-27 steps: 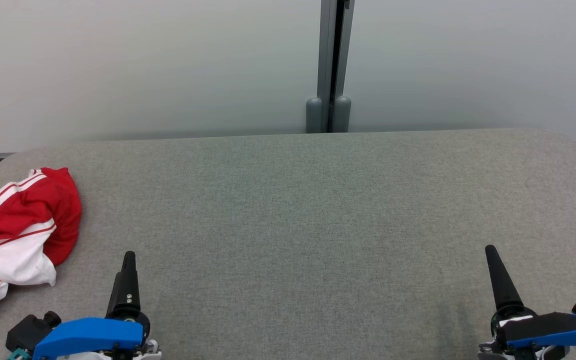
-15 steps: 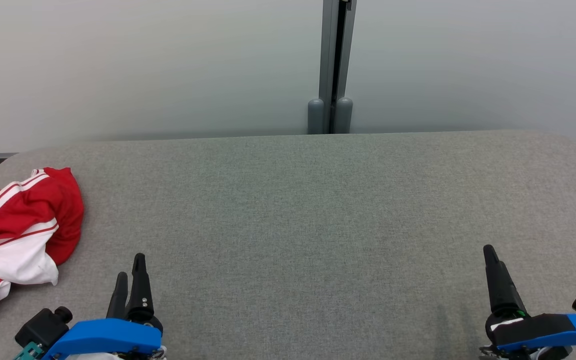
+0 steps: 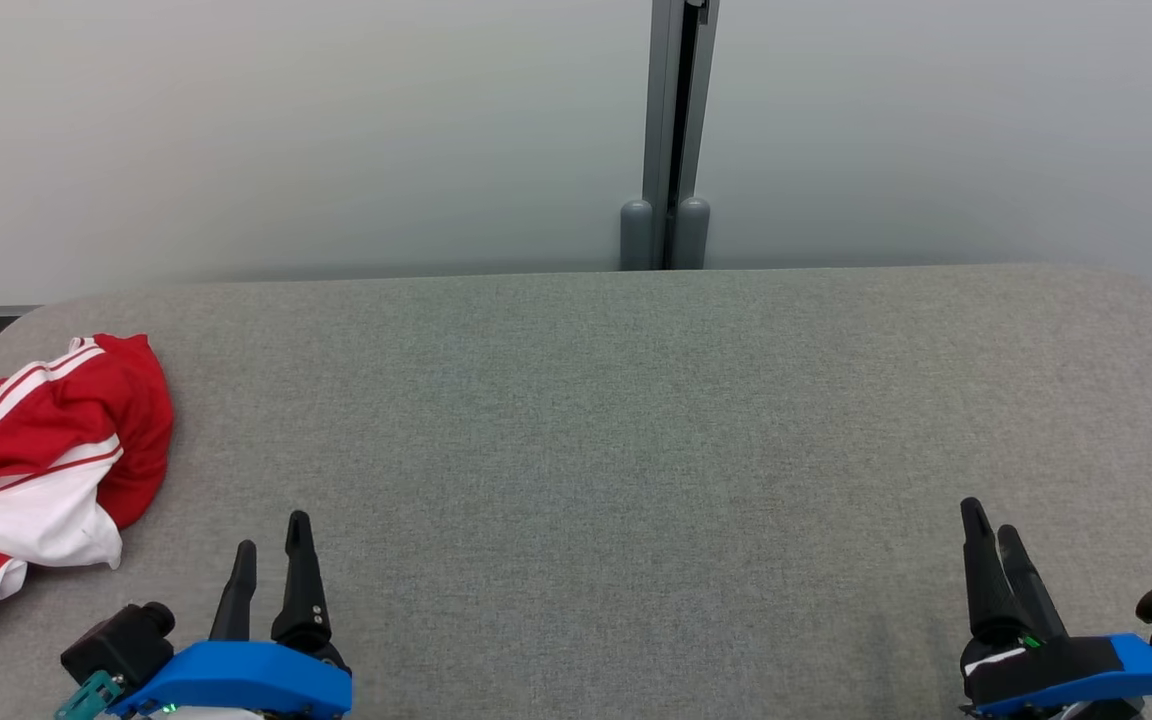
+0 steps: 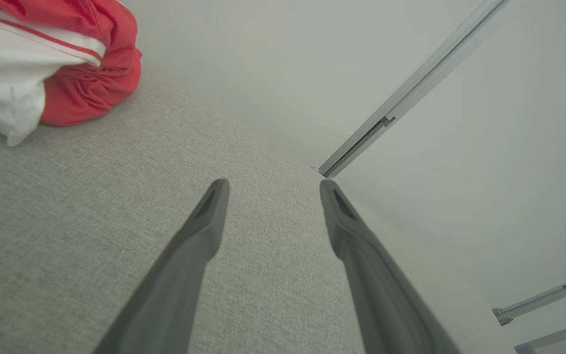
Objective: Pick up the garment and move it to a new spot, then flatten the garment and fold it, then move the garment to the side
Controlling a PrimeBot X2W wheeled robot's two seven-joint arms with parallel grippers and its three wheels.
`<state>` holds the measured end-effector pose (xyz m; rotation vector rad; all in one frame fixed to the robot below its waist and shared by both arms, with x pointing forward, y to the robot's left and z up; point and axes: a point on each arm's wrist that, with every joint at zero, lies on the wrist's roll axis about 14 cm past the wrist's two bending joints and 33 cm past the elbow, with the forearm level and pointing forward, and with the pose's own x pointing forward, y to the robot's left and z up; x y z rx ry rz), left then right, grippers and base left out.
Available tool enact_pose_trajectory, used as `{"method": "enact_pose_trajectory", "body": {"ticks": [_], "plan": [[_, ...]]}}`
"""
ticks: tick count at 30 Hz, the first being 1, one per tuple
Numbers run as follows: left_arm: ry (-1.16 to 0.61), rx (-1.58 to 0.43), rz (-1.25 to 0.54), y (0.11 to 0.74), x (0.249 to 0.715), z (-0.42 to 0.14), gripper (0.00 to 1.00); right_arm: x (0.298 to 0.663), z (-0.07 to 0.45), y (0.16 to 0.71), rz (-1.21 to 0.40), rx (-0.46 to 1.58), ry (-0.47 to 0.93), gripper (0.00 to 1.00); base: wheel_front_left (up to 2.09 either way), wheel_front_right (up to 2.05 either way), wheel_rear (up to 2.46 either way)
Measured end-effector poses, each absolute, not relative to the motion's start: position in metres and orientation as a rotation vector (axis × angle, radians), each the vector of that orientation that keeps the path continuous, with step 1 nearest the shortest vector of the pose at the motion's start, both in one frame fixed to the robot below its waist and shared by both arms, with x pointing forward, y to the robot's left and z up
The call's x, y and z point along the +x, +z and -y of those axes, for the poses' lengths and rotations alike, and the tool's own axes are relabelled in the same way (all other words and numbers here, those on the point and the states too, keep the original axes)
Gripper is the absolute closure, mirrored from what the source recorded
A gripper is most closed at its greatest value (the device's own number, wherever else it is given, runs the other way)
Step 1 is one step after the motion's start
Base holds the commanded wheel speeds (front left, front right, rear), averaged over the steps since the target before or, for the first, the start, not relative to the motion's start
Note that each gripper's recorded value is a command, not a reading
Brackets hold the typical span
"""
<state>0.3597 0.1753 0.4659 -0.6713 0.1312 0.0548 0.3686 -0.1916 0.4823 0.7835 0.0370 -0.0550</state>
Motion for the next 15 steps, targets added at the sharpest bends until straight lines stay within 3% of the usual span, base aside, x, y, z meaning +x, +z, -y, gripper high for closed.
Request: {"method": "enact_pose_trajectory", "body": {"ticks": [15], "plan": [[0.013, -0.474, -0.141, 0.46, 0.357, -0.164, 0.0, 0.368, 0.186, 0.489, -0.012, 0.599, -0.02, 0.0, 0.0, 0.0, 0.0]]}}
